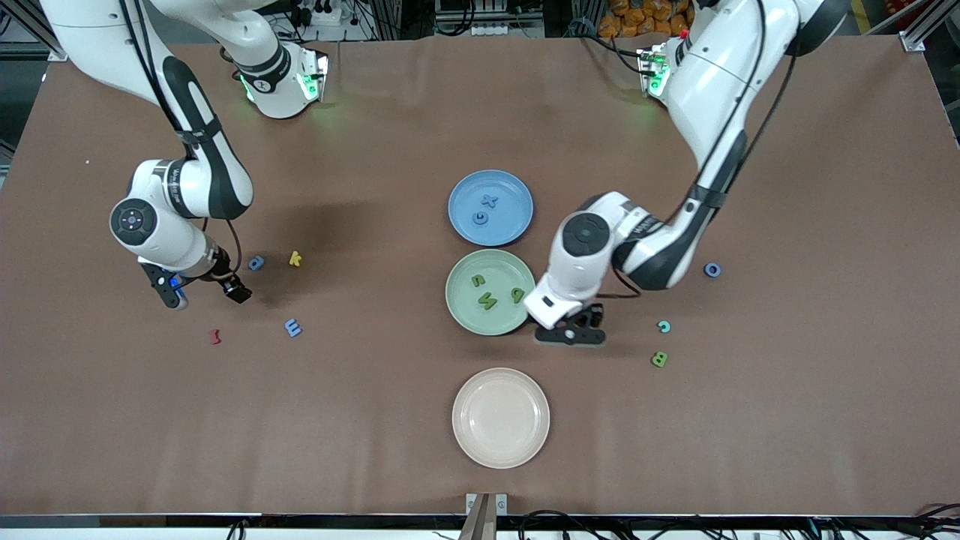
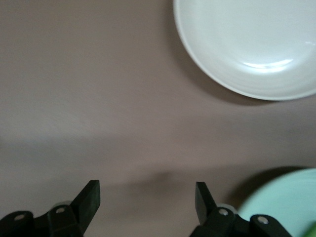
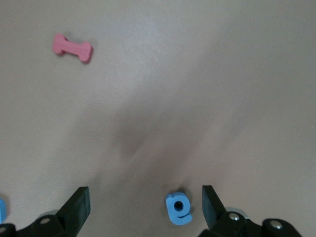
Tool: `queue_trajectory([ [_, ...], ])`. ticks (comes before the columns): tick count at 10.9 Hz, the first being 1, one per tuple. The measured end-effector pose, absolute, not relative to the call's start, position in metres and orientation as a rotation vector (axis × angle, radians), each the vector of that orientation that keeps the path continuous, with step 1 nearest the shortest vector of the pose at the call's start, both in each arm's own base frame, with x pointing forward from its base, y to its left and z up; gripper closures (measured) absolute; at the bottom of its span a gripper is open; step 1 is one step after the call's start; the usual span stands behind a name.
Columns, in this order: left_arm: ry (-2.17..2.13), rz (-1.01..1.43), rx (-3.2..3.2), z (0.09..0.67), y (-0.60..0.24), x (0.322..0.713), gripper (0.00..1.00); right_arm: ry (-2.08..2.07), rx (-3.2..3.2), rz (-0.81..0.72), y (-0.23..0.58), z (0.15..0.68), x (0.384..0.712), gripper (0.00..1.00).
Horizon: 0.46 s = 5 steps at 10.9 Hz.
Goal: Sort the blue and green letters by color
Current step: 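Grasp the green B with the left gripper while the right gripper grasps the blue a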
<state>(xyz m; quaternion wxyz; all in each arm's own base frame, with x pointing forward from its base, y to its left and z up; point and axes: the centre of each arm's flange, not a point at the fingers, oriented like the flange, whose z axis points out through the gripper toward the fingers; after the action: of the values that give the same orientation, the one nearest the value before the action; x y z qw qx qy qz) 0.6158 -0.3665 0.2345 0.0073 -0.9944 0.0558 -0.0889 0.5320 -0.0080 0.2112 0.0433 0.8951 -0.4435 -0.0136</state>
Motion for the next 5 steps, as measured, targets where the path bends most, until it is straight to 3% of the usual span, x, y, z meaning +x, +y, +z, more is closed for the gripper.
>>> queue_trajectory([
  [5, 0.551, -0.249, -3.012, 0.235, -0.245, 0.673, 0.15, -1.351, 2.749, -0.042, 0.001, 0.2, 0.503, 0.0],
])
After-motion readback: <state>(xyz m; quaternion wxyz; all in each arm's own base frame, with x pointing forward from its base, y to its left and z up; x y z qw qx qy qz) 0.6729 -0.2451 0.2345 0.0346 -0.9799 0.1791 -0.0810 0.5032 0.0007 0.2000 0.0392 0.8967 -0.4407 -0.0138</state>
